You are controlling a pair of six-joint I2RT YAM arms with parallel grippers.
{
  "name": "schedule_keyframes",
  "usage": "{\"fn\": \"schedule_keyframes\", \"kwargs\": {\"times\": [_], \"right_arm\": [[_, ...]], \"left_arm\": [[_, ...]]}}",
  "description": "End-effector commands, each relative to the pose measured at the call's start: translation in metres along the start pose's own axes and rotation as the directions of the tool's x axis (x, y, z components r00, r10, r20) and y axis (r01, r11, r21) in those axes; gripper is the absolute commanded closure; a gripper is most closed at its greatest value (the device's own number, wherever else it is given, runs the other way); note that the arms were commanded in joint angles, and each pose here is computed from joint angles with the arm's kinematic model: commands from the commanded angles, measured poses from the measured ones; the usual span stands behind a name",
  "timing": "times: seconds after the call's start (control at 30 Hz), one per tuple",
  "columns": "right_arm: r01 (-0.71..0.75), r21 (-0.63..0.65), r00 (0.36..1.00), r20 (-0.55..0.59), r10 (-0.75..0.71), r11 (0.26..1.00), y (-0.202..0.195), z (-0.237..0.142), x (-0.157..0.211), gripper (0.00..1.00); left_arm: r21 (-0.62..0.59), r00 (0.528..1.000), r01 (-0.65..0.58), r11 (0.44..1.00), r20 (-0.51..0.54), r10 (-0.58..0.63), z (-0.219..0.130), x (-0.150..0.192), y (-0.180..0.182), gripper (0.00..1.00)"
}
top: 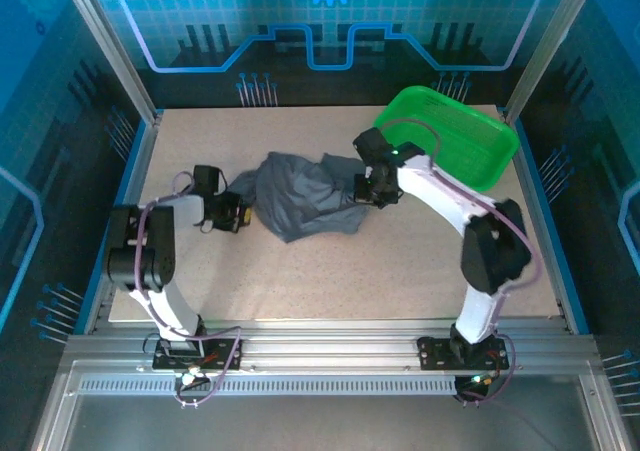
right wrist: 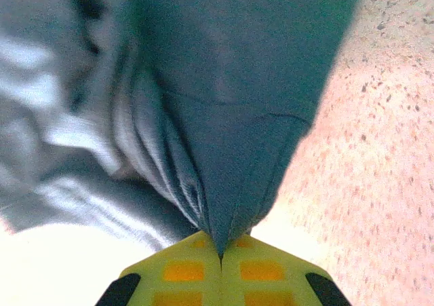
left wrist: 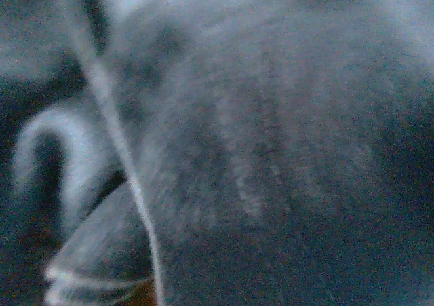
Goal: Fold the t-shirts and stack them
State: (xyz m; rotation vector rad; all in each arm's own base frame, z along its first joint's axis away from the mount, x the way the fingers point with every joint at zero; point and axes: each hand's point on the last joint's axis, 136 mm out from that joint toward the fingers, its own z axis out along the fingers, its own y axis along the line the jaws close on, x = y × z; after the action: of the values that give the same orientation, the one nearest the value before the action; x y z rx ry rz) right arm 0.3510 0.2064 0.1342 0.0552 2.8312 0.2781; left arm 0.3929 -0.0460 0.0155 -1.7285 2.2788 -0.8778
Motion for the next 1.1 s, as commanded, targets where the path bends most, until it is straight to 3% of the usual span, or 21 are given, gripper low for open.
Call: {"fn": "schedule_keyframes", "kwargs": {"times": [0.0, 0.13, 0.27, 0.37, 0.4, 0.47, 0.53, 0.6, 0.73, 0.87, 1.07], "right_arm": [[0.042, -0.11, 0.998, -0.033, -0.046, 0.993, 0.038, -0.019, 0.038, 1.0], [0.14, -0.321, 0.977, -0.111, -0.184, 0.937, 0.121, -0.023, 0.085, 1.0], [0.236, -0.524, 0.904, -0.191, -0.383, 0.818, 0.221, -0.018, 0.127, 1.0], [0.202, -0.563, 0.862, -0.287, -0.419, 0.802, 0.247, -0.005, 0.141, 0.71], [0.19, -0.56, 0.856, -0.307, -0.415, 0.806, 0.248, -0.002, 0.141, 0.59], [0.179, -0.555, 0.862, -0.31, -0.402, 0.812, 0.241, -0.003, 0.133, 0.49], [0.169, -0.538, 0.883, -0.289, -0.369, 0.826, 0.224, -0.006, 0.119, 0.44], [0.137, -0.519, 0.912, -0.267, -0.312, 0.844, 0.199, -0.01, 0.098, 0.43], [0.08, -0.43, 0.954, -0.228, -0.194, 0.899, 0.131, -0.006, 0.061, 0.45], [0.038, -0.334, 0.972, -0.206, -0.112, 0.942, 0.075, 0.003, 0.042, 0.47], [0.015, -0.307, 0.983, -0.17, -0.07, 0.952, 0.045, 0.006, 0.031, 0.48]], "left_arm": [[-0.021, 0.999, -0.045, 0.999, -0.008, 0.045, 0.028, -0.026, -0.015, 1.0], [0.126, 0.992, -0.123, 0.984, -0.002, 0.124, 0.04, -0.049, -0.1, 1.0], [0.283, 0.983, -0.18, 0.942, 0.026, 0.18, 0.034, -0.061, -0.177, 1.0], [0.329, 0.964, -0.264, 0.907, 0.108, 0.242, 0.005, -0.063, -0.21, 1.0], [0.323, 0.953, -0.299, 0.898, 0.14, 0.267, -0.009, -0.062, -0.215, 0.88], [0.284, 0.929, -0.359, 0.889, 0.198, 0.312, -0.035, -0.059, -0.215, 0.66], [0.225, 0.906, -0.401, 0.888, 0.242, 0.347, -0.06, -0.054, -0.203, 0.54], [0.155, 0.892, -0.411, 0.899, 0.272, 0.361, -0.084, -0.048, -0.177, 0.49], [0.034, 0.922, -0.336, 0.941, 0.215, 0.321, -0.109, -0.016, -0.096, 0.48], [-0.089, 0.954, -0.279, 0.956, 0.091, 0.287, -0.112, 0.044, -0.01, 0.48], [-0.173, 0.996, -0.075, 0.982, 0.026, 0.081, -0.105, 0.1, 0.104, 0.5]]}}
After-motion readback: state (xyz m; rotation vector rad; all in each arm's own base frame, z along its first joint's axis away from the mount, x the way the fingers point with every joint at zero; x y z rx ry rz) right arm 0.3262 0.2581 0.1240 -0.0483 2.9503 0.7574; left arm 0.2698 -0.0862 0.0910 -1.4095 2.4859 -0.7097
